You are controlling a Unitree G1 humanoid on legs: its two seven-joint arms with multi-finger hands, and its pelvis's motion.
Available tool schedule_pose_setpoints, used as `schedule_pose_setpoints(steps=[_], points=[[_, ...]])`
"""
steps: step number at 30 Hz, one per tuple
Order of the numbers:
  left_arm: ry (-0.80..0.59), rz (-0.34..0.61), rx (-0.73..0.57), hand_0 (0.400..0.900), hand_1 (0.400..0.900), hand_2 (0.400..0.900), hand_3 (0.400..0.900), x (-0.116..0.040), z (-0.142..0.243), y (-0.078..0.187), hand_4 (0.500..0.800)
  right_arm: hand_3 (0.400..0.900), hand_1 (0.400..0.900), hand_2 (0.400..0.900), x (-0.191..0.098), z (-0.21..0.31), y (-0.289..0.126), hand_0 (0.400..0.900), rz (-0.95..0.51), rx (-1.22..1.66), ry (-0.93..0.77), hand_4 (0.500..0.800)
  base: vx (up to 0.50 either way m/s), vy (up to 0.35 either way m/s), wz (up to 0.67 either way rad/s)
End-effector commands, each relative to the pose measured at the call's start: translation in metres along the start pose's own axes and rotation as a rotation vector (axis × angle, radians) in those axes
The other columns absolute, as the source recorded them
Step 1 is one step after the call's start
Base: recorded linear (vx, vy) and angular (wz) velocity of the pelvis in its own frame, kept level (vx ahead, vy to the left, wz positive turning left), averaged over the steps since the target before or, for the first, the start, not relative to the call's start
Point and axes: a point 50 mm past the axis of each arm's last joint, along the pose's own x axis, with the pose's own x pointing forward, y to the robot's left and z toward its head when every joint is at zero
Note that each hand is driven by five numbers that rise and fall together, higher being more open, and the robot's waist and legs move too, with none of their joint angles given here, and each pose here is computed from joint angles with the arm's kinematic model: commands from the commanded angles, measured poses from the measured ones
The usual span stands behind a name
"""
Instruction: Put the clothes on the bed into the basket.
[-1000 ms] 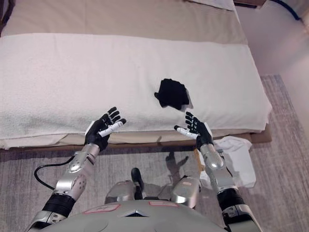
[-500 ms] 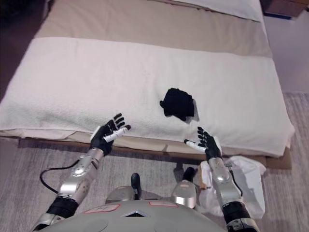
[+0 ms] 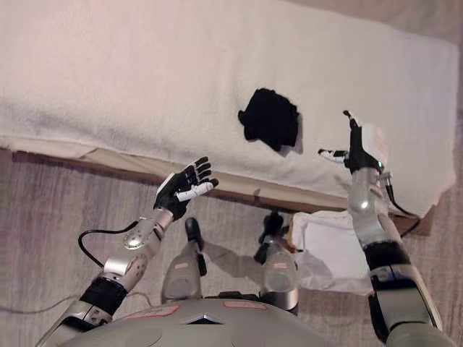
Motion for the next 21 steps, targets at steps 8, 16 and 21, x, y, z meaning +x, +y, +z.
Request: schedule_pose_setpoints(steps=[8,16,21], points=[[-0.303,-0.099,-0.008,0.900,0.900,0.900,0.900,0.016,0.065,-0.022,0.800,0.900,0.900,0.900,0.067,0.059,-0.092,0.900,-0.295,-0.086,-0.120,0.800,-0.056,0.018,0.20],[-0.328,-0.078,-0.013,0.900,0.900,0.900,0.900,0.019,0.074,-0.020,0.800,0.900,0.900,0.900,0.098,0.064,-0.135,0.900,-0.356,0.087,0.052,0.800,-0.032,0.031,0.24],[-0.347,-0.090,-0.001,0.900,0.900,0.900,0.900,0.023,0.083,-0.025,0.800,0.900,0.900,0.900,0.107,0.069,-0.154,0.900,-0.348,0.170,0.134,0.800,-0.004,0.023,0.17]])
